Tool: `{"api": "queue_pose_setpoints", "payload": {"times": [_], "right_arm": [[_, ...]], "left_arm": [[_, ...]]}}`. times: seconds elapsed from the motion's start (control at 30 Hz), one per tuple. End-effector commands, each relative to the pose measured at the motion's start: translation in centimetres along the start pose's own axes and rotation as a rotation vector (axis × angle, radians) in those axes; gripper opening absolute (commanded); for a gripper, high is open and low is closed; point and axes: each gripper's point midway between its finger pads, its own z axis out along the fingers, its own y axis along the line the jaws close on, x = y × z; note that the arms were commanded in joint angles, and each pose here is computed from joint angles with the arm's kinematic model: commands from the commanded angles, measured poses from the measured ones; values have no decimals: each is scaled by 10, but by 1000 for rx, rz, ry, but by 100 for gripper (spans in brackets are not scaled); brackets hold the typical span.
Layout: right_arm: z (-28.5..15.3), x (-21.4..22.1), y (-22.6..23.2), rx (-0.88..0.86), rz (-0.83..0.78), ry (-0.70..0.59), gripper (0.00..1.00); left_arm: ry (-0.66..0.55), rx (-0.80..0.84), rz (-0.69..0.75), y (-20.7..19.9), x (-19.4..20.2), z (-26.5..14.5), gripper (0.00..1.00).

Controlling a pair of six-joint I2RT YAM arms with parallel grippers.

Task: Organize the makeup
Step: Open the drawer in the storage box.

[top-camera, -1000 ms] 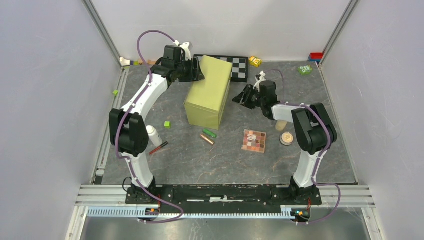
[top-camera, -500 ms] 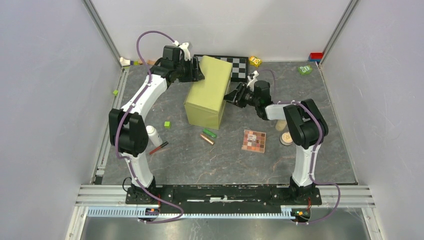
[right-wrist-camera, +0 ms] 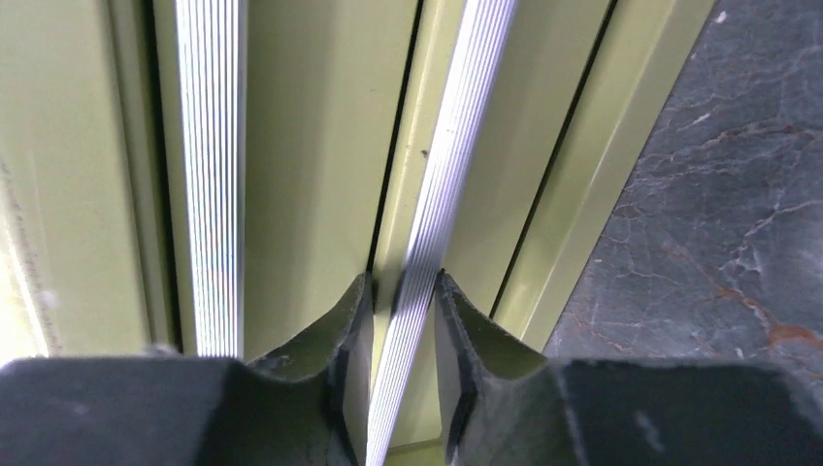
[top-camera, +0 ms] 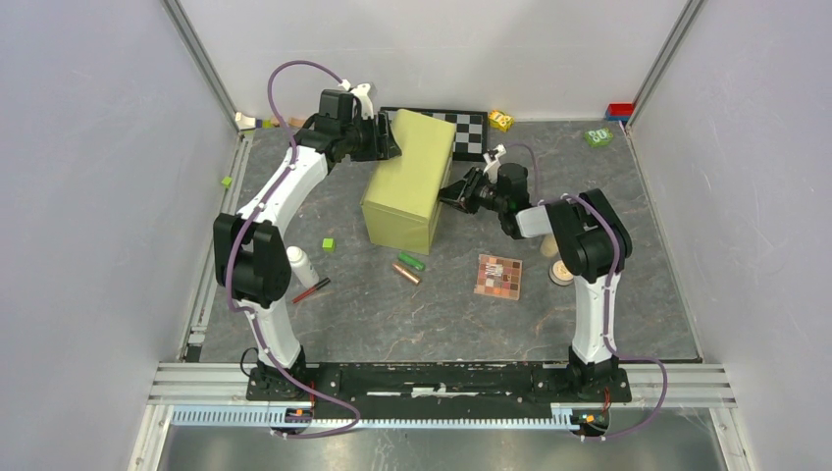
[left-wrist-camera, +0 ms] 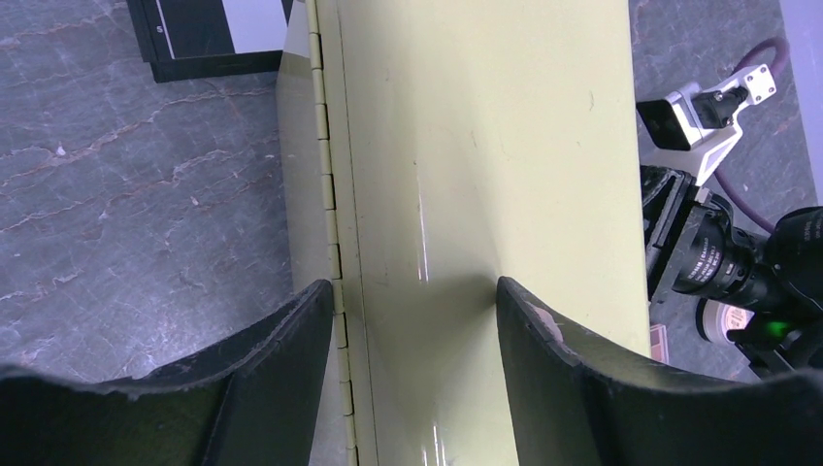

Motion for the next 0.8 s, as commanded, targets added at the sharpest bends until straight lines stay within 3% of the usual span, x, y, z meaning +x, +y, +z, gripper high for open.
{"api": "queue_pose_setpoints", "payload": {"times": [0.0,0.1,0.13,0.4,0.77], "right_arm": [[13,2,37,-122,-50,11,21],[12,2,34,-111,-49,2,2],[11,1,32,-100,-53,-3,0],[-2,-5,0,106,-132,-52,0],[-25,-17,-16,230,-167,-112,0]], "left_arm": [[238,-95,-1,32,73,9,67],[238,-98,0,32,73,9,67],[238,-99,0,33,73,10,67],[255,-141,-5,42,78,13,67],[259,-151,-3,45,79,15,67]]}}
